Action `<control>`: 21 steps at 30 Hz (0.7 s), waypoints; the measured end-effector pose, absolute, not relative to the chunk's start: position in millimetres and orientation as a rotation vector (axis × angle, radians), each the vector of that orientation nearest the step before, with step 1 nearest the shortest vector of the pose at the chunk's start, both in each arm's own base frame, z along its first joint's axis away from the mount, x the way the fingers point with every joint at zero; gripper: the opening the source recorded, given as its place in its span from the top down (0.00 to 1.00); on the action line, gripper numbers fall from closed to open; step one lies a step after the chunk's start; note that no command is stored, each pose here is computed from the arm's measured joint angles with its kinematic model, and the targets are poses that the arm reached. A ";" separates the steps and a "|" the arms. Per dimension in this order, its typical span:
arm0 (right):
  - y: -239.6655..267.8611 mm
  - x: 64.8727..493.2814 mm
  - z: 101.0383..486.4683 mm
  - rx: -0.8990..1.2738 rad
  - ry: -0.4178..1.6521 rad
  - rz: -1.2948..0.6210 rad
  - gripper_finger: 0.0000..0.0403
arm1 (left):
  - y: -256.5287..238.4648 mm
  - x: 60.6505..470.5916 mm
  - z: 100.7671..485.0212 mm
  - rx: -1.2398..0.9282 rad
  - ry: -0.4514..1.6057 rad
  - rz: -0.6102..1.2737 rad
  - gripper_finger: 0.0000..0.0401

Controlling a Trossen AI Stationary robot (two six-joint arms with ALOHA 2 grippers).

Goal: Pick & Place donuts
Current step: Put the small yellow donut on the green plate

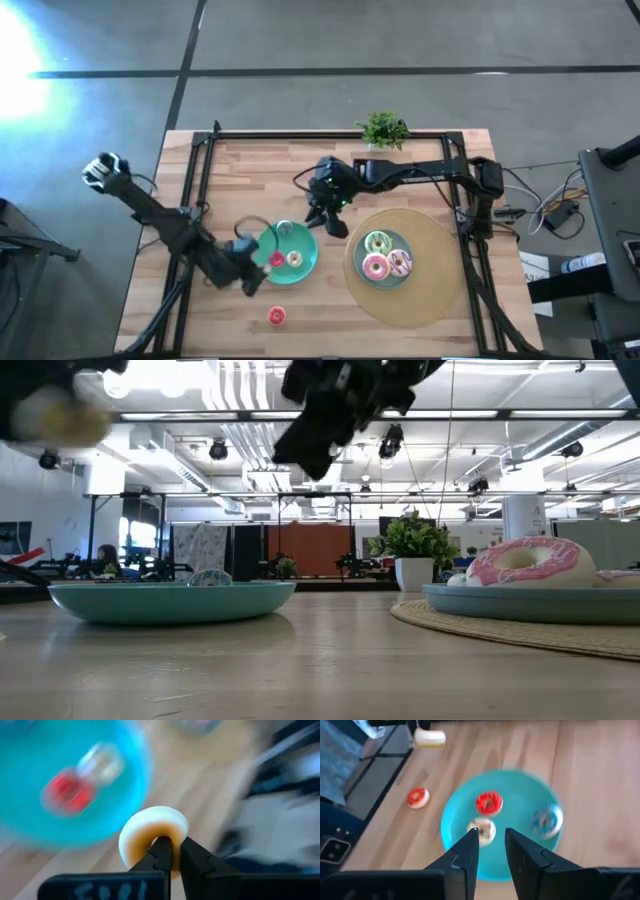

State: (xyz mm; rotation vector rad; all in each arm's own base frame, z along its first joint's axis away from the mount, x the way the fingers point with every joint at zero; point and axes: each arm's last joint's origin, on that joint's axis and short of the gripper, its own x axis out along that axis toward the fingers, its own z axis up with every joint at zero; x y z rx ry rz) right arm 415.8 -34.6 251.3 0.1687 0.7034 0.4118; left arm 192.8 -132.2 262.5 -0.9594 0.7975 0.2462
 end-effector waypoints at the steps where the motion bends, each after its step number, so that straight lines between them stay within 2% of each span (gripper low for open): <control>1: -34.0 414.0 257.6 0.128 0.676 0.425 0.78 | -124.5 192.3 268.1 -0.993 0.706 0.197 1.00; 5: -28.9 406.7 277.8 0.059 0.610 0.449 0.77 | -95.9 193.5 274.6 -1.049 0.446 0.064 1.00; 8: -24.0 402.3 290.0 0.039 0.573 0.462 0.75 | -77.4 199.1 269.4 -1.036 0.364 0.014 1.00; 13: -13.3 397.0 301.9 -0.132 0.514 0.514 0.69 | -48.7 217.6 266.6 -1.041 0.315 -0.103 1.00; 17: -5.9 394.0 304.0 -0.304 0.523 0.471 0.62 | -34.6 227.9 259.8 -1.061 0.385 -0.149 1.00; 21: -5.7 393.7 304.6 -0.352 0.524 0.451 0.55 | -30.7 237.3 261.4 -1.041 0.417 -0.186 1.00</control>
